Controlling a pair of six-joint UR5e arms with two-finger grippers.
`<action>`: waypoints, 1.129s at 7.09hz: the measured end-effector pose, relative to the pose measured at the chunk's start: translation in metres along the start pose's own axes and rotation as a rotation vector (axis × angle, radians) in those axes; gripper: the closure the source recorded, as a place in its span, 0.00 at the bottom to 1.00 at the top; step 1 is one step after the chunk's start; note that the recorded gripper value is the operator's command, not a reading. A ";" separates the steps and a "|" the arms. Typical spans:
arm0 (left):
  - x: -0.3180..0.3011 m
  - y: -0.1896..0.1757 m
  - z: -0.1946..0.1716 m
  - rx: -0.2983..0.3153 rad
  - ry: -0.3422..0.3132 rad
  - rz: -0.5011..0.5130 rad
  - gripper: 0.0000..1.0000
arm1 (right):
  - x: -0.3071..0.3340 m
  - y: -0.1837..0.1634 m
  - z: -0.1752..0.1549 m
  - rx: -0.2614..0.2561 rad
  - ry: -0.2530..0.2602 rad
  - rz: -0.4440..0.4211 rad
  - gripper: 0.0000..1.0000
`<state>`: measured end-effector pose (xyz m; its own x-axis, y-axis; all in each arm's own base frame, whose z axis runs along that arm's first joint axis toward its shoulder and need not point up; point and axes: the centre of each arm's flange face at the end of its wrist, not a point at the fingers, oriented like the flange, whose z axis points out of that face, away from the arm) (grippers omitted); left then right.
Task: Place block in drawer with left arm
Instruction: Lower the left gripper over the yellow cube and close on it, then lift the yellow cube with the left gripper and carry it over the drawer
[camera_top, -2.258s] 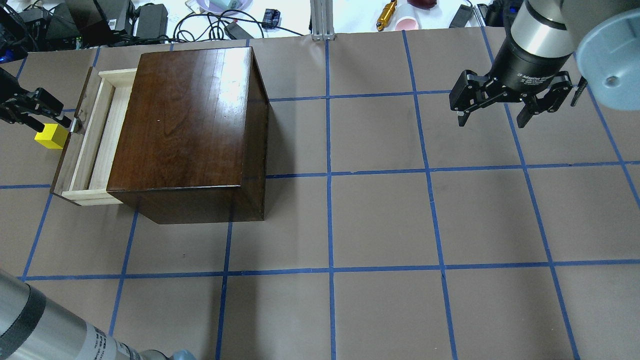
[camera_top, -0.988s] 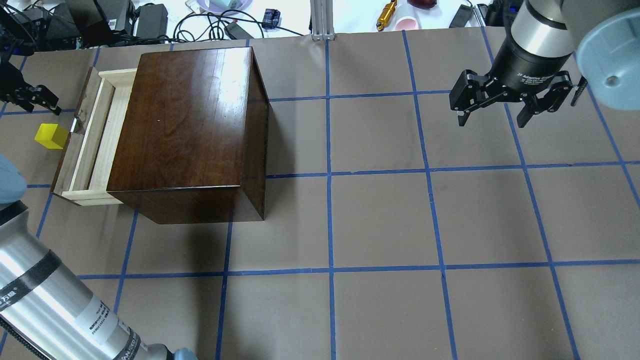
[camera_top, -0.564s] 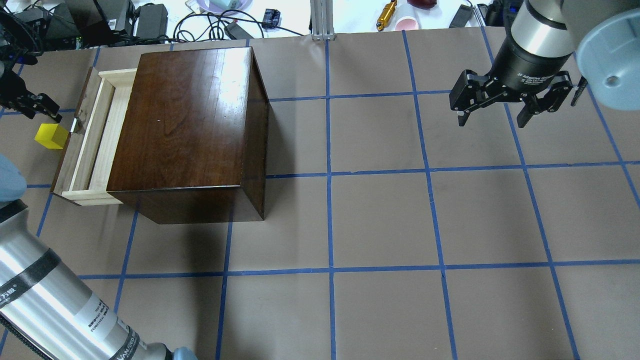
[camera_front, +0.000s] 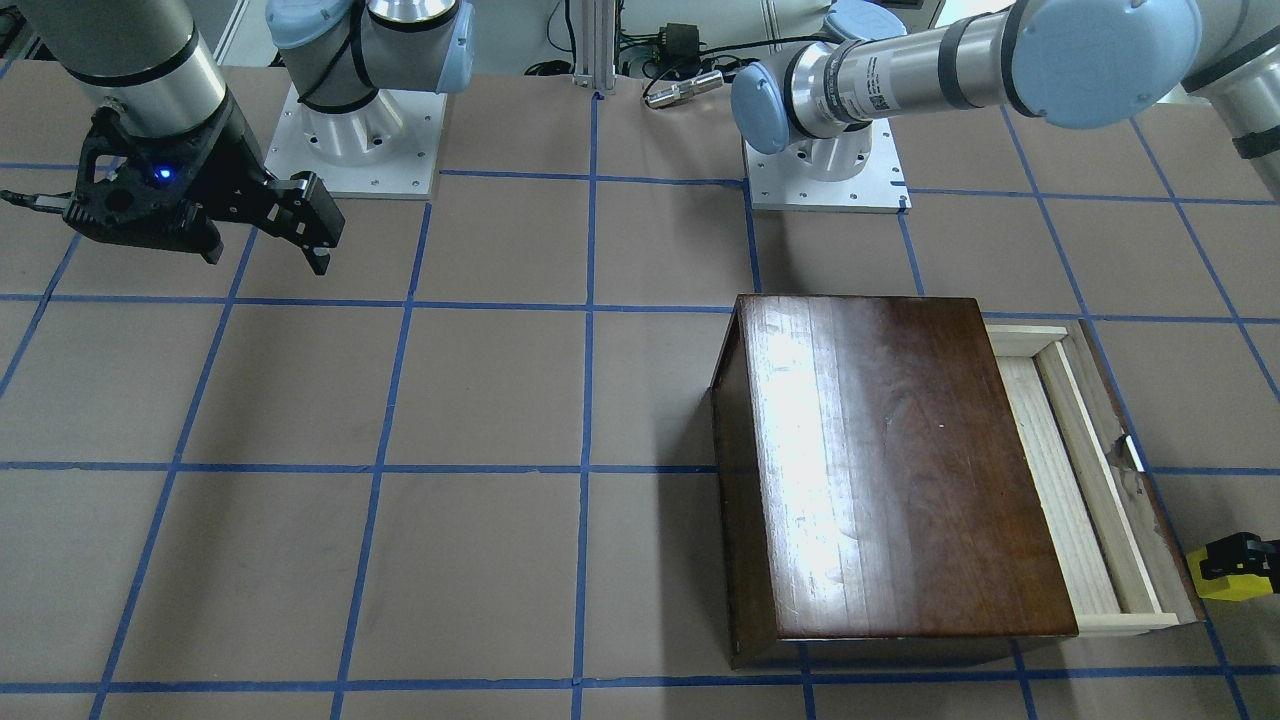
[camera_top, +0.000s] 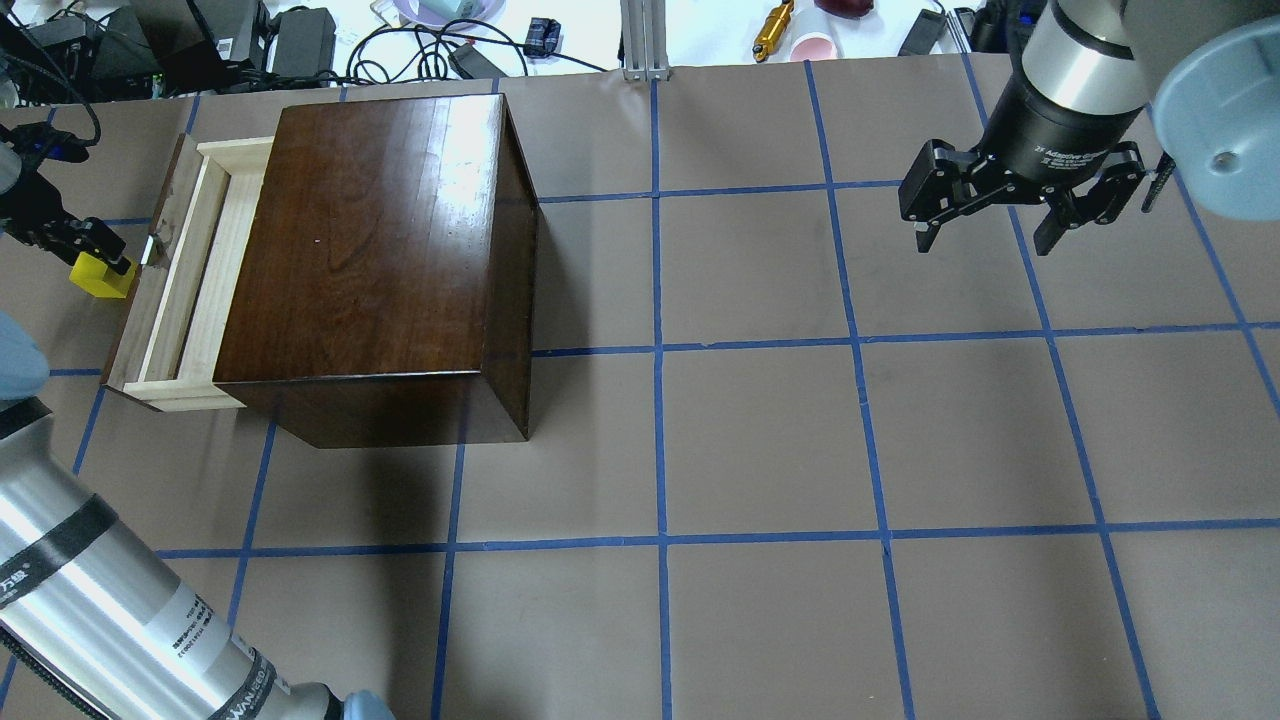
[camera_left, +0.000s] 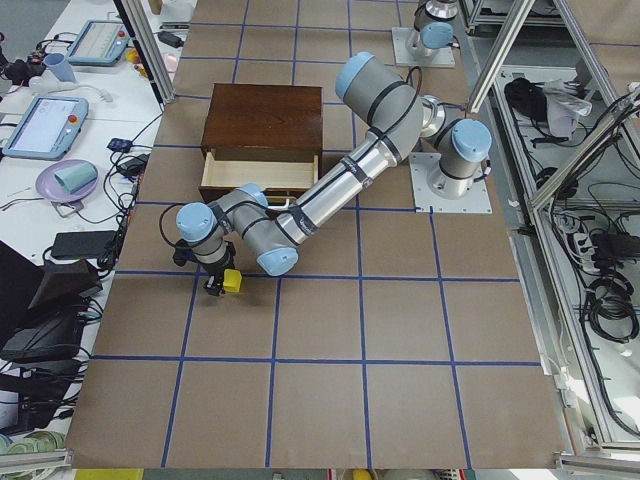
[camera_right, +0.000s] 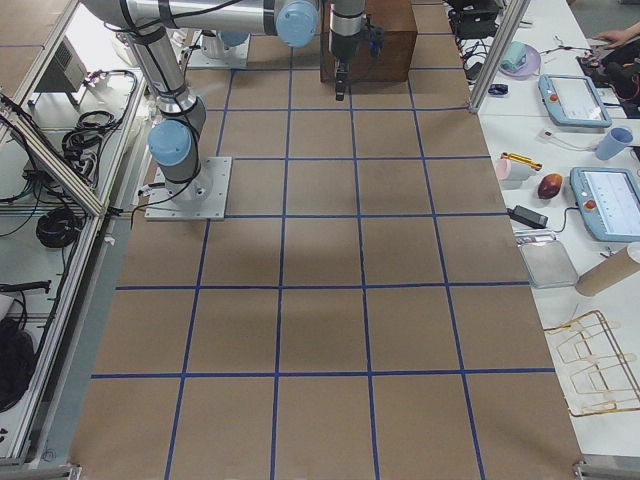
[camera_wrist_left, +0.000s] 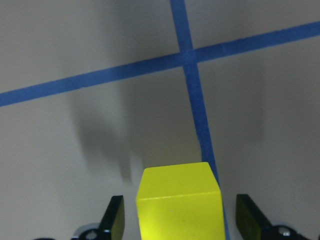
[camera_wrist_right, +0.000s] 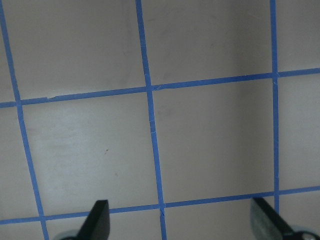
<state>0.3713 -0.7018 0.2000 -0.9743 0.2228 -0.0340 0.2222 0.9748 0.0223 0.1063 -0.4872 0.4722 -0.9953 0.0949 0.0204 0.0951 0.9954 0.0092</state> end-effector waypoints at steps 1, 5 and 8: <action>0.000 0.000 0.001 0.000 0.002 0.003 0.40 | 0.000 0.000 0.000 0.000 0.000 0.000 0.00; -0.001 0.001 0.002 0.004 0.008 -0.007 0.74 | 0.000 0.000 0.000 0.000 0.000 0.000 0.00; 0.001 0.005 -0.038 0.026 -0.017 -0.016 0.74 | 0.000 0.000 0.000 0.000 0.001 0.000 0.00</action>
<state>0.3704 -0.6973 0.2380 -0.9769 0.2076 -0.0509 0.2081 0.9781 -0.0041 0.1062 -0.4872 0.4722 -0.9953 0.0949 0.0210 0.0951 0.9954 0.0092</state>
